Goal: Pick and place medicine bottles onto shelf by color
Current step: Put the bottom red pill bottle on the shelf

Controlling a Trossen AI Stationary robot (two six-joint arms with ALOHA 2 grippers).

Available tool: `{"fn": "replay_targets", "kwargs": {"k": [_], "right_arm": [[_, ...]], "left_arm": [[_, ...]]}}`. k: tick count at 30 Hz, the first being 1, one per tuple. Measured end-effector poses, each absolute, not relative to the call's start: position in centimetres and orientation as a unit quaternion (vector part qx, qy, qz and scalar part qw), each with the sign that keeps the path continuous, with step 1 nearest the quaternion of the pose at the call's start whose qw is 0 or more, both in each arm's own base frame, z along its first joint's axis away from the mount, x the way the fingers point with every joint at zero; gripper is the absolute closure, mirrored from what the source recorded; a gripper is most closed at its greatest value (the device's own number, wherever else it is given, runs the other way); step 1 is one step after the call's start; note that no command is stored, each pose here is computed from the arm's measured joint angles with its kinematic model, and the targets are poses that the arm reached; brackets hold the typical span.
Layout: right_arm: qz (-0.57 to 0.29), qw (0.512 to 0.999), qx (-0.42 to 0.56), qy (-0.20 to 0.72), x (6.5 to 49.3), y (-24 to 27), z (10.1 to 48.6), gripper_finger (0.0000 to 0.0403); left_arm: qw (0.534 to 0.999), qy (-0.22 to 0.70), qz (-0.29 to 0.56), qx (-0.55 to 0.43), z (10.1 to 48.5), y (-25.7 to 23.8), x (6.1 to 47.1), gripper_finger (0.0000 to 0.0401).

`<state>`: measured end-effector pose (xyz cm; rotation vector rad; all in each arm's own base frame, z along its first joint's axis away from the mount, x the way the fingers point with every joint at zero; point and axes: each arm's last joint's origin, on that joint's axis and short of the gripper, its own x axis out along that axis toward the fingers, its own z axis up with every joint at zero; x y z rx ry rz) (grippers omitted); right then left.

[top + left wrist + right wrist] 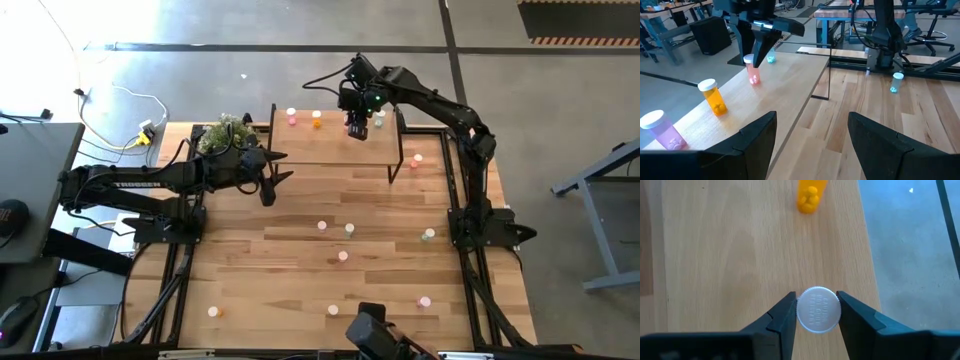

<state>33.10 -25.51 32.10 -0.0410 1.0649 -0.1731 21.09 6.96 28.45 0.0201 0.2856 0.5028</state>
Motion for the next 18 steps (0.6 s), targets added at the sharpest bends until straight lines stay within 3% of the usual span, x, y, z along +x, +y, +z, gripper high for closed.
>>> {"fn": "replay_targets", "kwargs": {"k": [18], "right_arm": [[-0.09, 0.862, -0.029, 0.498, 33.31, -25.71, 32.18, 0.0216]], "left_arm": [[0.958, 0.141, 0.248, 0.01, 28.45, 6.96, 21.09, 0.0165]]}}
